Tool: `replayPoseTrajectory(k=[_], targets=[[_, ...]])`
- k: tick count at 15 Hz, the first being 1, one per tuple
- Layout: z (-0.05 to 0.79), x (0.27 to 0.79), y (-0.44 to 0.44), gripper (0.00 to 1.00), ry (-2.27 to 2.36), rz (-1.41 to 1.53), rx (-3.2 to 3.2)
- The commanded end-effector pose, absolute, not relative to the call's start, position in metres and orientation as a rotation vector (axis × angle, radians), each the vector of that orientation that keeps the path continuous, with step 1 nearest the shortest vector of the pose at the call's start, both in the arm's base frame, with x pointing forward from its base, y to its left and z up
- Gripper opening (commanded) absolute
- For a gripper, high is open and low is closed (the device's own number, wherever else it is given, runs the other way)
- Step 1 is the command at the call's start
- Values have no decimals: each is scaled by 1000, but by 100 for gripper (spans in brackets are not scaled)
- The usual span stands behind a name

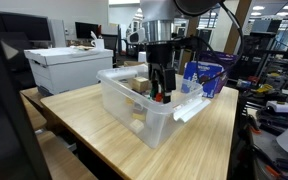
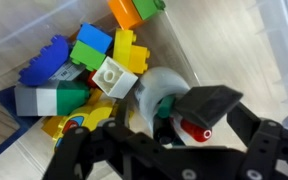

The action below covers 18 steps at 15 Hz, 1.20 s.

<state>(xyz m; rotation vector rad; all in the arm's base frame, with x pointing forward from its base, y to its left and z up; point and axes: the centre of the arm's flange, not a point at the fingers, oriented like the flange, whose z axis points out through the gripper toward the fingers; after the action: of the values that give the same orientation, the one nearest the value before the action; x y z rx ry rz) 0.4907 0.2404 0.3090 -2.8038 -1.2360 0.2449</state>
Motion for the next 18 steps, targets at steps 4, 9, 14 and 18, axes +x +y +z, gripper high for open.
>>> replayPoseTrajectory(k=[4,9,14,18], targets=[[376,508,221,100,-1148,106,-2866],[450,537,175,100,-829,-202,-3009],[478,545,120,100,-486,-342,-3096],[486,541,74,100,-122,-427,-3163]])
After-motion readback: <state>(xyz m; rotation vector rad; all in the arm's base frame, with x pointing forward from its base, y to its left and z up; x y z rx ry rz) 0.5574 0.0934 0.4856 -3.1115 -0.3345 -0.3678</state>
